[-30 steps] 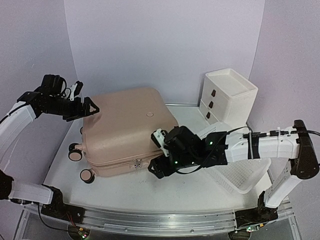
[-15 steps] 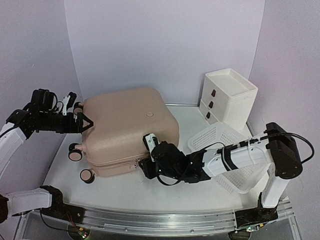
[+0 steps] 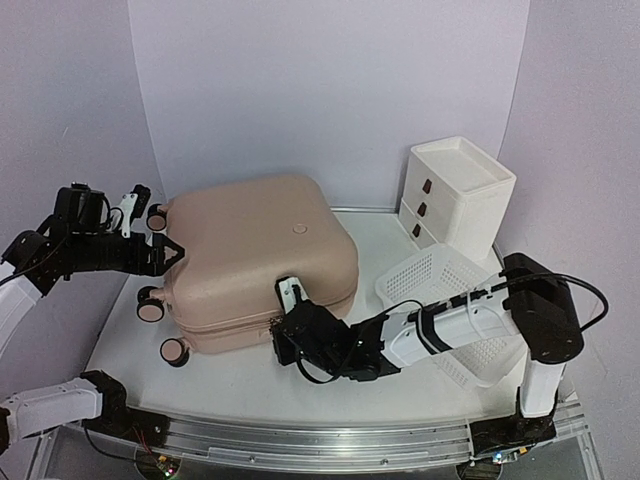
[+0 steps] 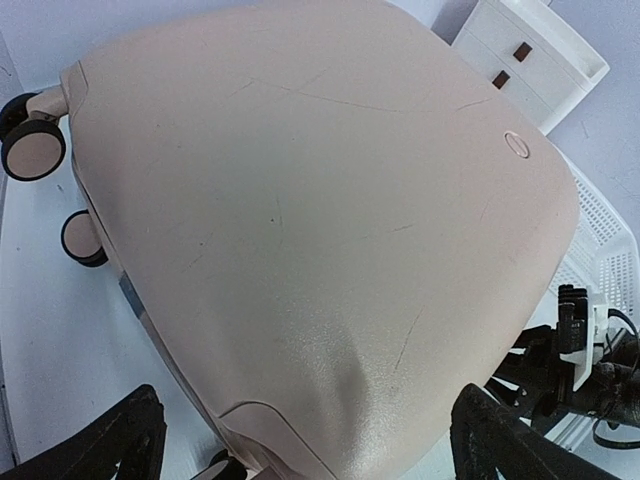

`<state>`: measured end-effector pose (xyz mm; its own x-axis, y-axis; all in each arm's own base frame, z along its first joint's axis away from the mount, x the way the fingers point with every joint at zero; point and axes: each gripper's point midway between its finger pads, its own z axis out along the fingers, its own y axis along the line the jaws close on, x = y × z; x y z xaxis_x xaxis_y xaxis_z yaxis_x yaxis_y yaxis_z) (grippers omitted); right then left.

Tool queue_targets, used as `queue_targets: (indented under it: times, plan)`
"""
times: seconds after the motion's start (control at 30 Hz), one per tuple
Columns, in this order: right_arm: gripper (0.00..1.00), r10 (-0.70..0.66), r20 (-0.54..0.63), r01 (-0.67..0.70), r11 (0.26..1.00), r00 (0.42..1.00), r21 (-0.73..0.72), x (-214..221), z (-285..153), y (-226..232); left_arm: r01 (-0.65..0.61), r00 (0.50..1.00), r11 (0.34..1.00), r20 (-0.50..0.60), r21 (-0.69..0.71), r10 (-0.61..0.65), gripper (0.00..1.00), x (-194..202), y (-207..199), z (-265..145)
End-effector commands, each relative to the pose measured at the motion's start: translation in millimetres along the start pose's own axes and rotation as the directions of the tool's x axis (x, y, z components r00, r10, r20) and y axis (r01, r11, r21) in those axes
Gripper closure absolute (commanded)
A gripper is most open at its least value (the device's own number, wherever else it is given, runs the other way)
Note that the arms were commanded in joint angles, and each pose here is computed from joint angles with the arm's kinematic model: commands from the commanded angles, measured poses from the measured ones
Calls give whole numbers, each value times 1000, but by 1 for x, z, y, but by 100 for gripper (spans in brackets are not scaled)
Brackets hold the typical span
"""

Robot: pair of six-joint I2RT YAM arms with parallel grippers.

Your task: Open, take out, and arrange the luggage

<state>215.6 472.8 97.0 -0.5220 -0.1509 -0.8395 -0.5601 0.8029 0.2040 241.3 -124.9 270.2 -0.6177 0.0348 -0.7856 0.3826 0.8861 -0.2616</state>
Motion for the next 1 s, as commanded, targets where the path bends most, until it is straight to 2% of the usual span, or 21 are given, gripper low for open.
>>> queue_targets:
  times: [0.0,0.23,0.43,0.6,0.67,0.8,0.87,0.97]
  plan:
    - [71,25,85,-30,997,996,66,-25,5,5,-12,999,1000,38,-27,13,1,-5,3,-4]
    - [78,-11,115,-18,968,993,249,-29,1,-18,-10,999,999,44,-32,11,1,-4,4,-6]
    - [93,-14,91,-9,969,996,246,-24,-3,-21,-12,999,999,43,-30,14,1,-3,3,-7]
    - [95,-37,91,12,967,995,255,-25,-12,-27,-11,999,999,39,-34,12,1,-3,4,-6]
    - [99,-55,92,29,964,994,264,-27,-14,-29,-10,999,999,39,-37,11,1,-3,5,-6]
    - [100,-130,72,107,960,989,258,-31,-14,-26,4,999,999,37,-46,-2,1,-2,7,-5]
    - [100,-176,54,158,958,983,240,-31,-13,-22,61,998,994,35,-85,-58,1,-3,13,-8]
    - [100,-227,39,211,948,973,239,-35,-14,-19,238,971,954,36,-180,-235,0,0,26,-24]
